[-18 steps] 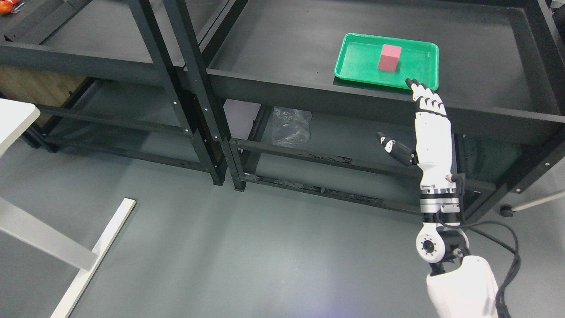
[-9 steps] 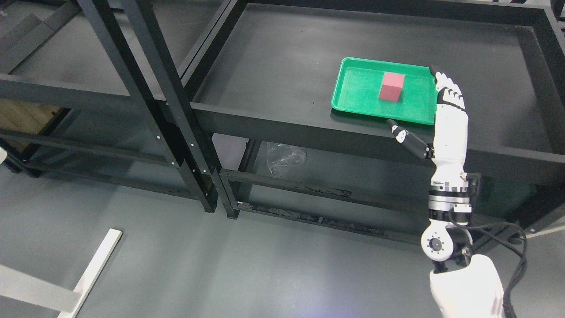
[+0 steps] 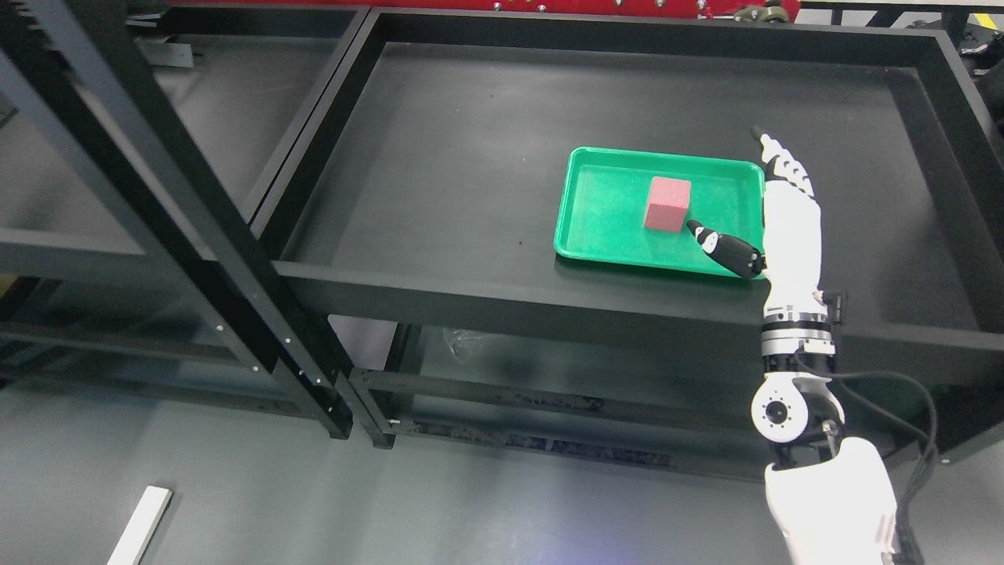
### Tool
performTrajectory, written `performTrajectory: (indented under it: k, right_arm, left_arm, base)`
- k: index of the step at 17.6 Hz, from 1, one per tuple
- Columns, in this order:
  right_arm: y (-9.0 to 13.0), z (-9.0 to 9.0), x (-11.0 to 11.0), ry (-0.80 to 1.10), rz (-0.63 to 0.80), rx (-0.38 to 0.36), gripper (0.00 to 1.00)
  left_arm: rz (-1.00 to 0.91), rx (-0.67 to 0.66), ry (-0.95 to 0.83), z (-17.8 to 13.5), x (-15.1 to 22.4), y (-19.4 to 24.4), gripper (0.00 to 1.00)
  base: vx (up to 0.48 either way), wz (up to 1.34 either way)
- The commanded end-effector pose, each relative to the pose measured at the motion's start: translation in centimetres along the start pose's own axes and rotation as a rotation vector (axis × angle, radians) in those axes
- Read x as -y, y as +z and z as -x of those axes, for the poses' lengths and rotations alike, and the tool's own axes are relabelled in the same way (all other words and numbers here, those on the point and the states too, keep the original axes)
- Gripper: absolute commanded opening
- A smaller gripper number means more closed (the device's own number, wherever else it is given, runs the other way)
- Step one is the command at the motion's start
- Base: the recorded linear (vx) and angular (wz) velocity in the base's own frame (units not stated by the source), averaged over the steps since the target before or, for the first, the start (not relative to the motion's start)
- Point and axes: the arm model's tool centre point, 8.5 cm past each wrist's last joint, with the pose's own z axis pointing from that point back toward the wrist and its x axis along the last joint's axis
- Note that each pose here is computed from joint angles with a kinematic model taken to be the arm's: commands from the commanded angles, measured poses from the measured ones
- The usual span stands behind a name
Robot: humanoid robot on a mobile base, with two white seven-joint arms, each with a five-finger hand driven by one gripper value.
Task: Pick pink block from left shelf to tray
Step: 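Reach the right hand over the green tray toward the pink block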
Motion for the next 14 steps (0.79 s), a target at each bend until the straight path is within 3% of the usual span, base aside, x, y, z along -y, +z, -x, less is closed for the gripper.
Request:
performTrajectory:
  k: [1, 9, 14]
  right_arm:
    - [-0.3, 0.9, -1.0, 0.022, -0.075, -0.024, 0.98]
    - [0.2, 1.8, -3.3, 0.008, -0.221, -0.076, 0.98]
    - [1.0, 1.9, -5.5, 0.009, -0.388, -0.107, 0.98]
  left_arm:
    - [-0.015, -0.004, -0.002, 0.7, -1.0, 0.2, 1.0]
    - [-0.015, -0.004, -0.002, 0.7, -1.0, 0.2, 1.0]
    - [-0.015, -0.004, -0.002, 0.7, -1.0, 0.2, 1.0]
  base:
    - [0.218, -0.11]
    - [0.18, -0.02]
    - [0.12, 0.0]
